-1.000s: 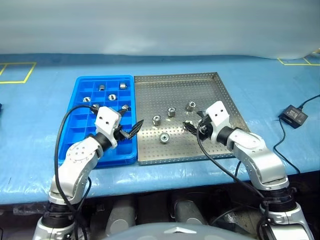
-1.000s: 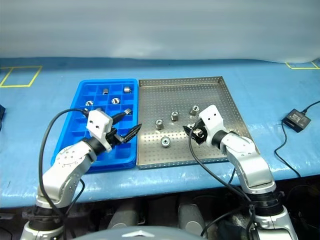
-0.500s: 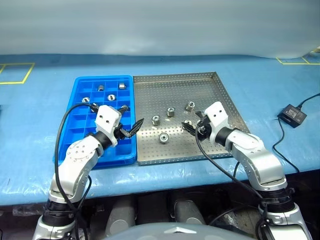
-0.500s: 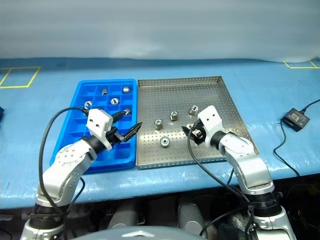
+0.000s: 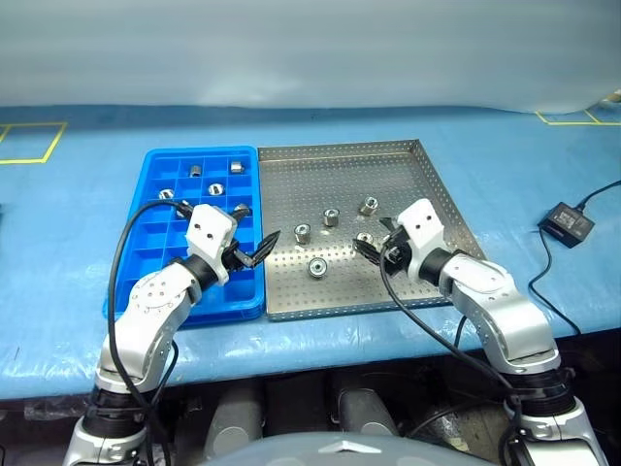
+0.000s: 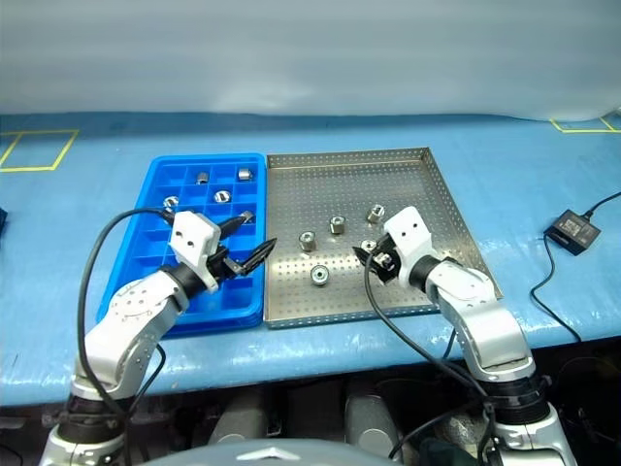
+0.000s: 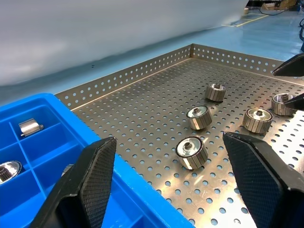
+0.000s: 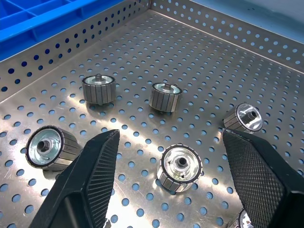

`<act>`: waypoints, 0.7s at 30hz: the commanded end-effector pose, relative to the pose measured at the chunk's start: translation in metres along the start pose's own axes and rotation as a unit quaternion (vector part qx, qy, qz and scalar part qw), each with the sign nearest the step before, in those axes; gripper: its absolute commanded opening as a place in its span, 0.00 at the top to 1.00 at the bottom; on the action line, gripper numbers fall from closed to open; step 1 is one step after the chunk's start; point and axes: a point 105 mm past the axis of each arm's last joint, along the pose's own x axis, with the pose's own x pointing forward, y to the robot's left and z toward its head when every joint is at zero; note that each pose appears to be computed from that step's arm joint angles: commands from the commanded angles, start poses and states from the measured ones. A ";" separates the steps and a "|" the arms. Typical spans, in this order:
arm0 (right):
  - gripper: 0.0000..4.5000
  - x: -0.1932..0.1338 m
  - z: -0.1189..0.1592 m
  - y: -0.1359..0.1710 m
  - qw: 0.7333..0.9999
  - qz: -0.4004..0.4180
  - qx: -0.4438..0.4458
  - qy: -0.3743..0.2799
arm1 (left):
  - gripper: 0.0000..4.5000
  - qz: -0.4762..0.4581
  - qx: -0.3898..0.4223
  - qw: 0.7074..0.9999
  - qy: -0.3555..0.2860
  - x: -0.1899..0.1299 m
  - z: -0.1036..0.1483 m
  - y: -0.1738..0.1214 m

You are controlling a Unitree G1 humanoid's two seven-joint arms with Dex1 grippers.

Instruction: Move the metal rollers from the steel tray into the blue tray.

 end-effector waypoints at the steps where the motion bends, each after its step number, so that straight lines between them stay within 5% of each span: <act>1: 0.19 -0.004 0.010 0.000 1.000 -0.001 -0.010 -0.017 | 0.13 -0.015 0.007 1.000 -0.016 0.003 0.010 -0.005; 15: 0.19 -0.008 0.009 0.002 1.000 -0.008 -0.013 -0.015 | 0.13 -0.185 0.040 0.981 0.050 0.024 -0.004 -0.056; 21: 0.19 -0.009 0.009 0.005 1.000 -0.012 -0.012 -0.019 | 0.13 -0.172 0.067 0.976 0.111 0.045 -0.020 -0.053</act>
